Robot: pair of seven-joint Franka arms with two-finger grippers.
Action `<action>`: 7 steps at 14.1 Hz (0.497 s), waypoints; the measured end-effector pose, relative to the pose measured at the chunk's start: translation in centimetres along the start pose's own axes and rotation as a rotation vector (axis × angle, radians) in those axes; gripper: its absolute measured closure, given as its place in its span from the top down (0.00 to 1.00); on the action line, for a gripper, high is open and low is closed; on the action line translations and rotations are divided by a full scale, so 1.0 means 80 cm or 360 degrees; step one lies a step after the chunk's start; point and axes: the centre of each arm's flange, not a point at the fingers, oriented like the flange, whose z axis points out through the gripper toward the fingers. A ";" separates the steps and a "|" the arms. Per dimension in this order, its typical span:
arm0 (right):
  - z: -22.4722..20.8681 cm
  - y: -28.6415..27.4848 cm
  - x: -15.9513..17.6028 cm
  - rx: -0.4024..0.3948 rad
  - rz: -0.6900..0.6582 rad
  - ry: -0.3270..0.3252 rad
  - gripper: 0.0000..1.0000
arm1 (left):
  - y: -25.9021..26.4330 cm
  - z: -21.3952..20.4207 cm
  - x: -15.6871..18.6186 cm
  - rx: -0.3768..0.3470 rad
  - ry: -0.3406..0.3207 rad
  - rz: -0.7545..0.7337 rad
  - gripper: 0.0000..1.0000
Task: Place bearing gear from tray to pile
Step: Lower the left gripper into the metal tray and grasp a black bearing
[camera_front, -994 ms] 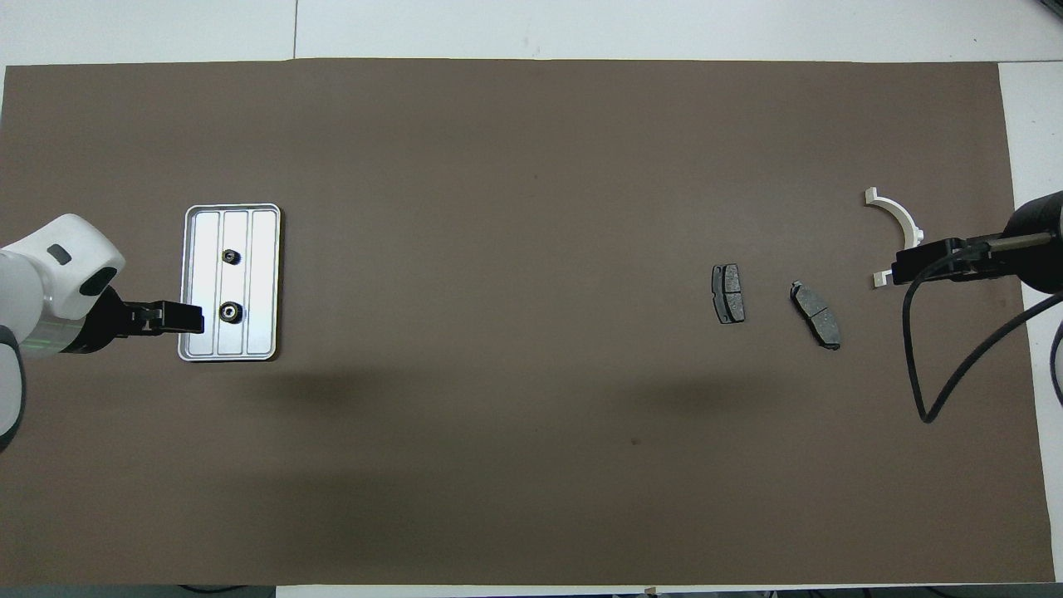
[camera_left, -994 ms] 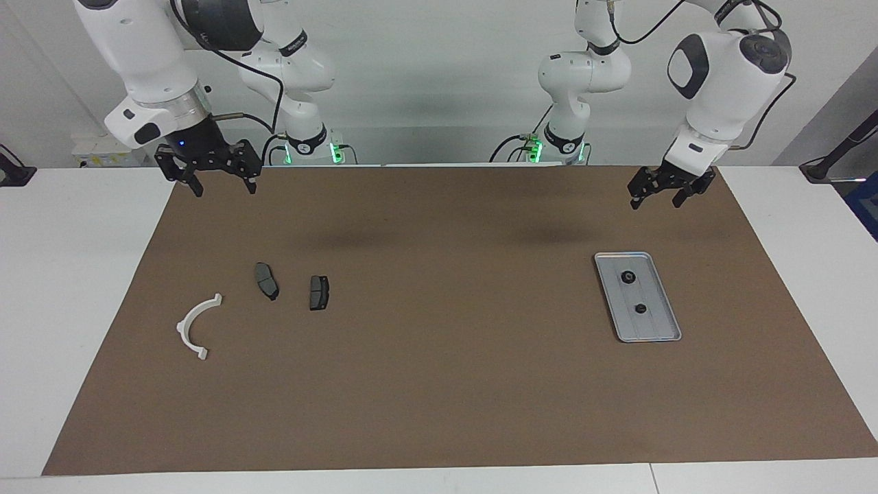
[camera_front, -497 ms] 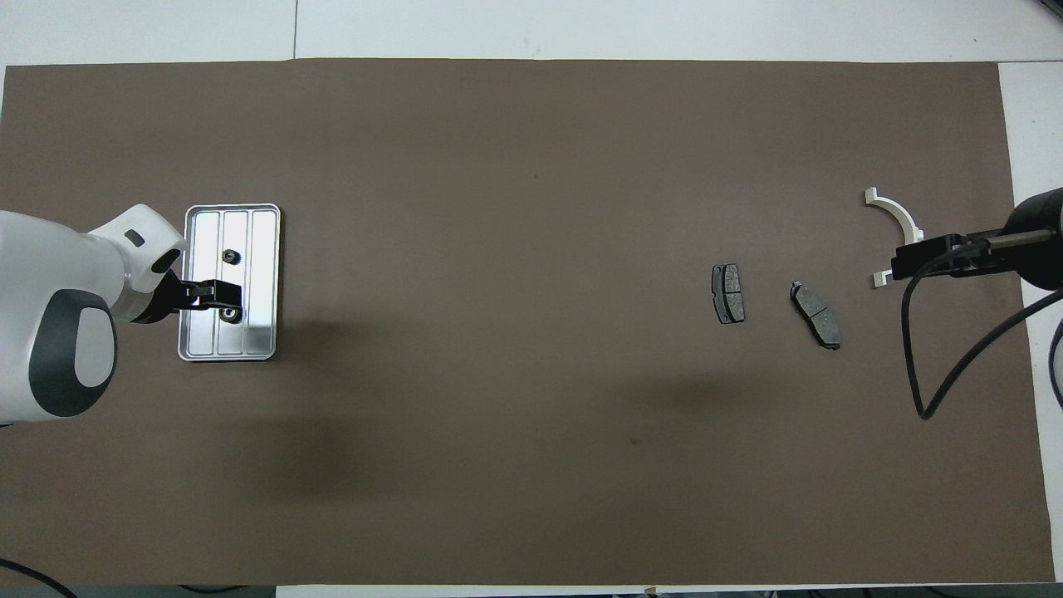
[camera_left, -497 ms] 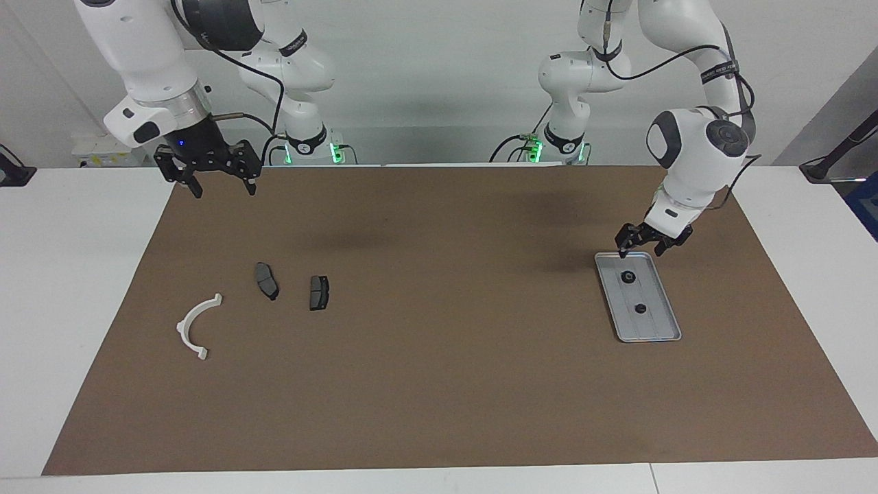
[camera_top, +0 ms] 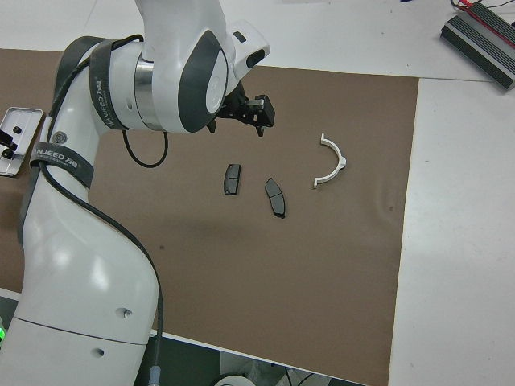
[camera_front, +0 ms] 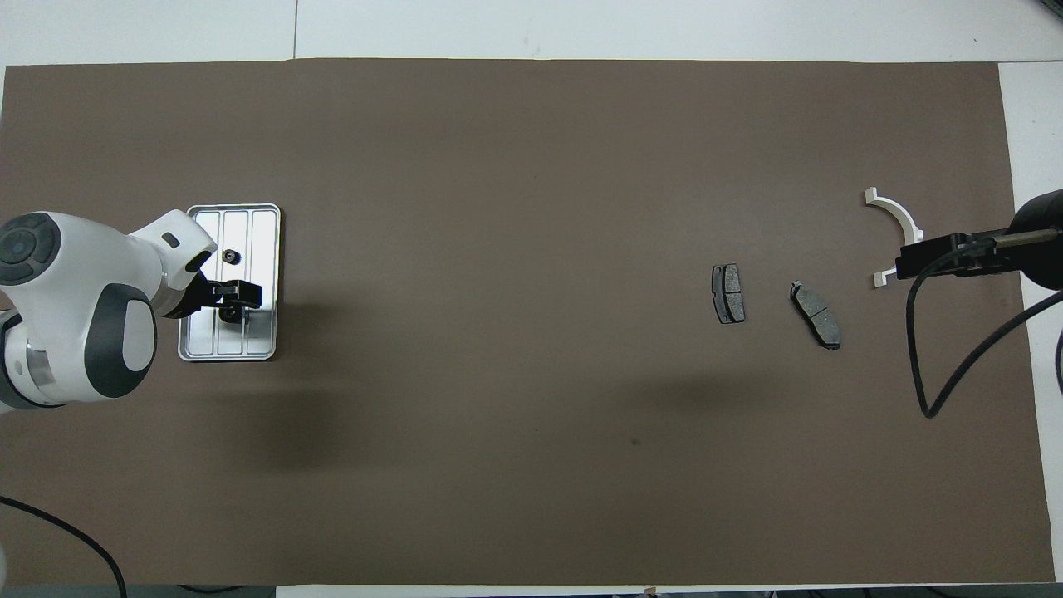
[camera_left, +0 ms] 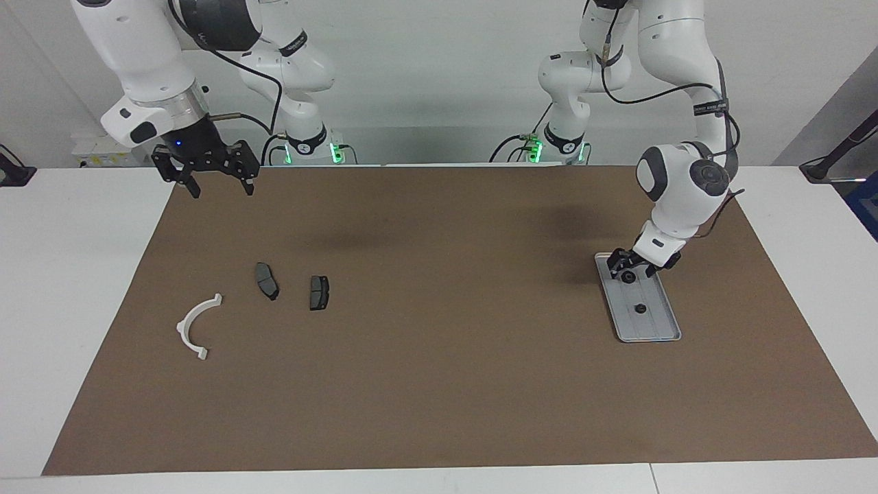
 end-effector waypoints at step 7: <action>0.000 0.002 0.000 0.0000 0.0004 0.0000 1.00 | -0.010 0.015 -0.002 -0.0001 -0.0035 -0.0013 0.90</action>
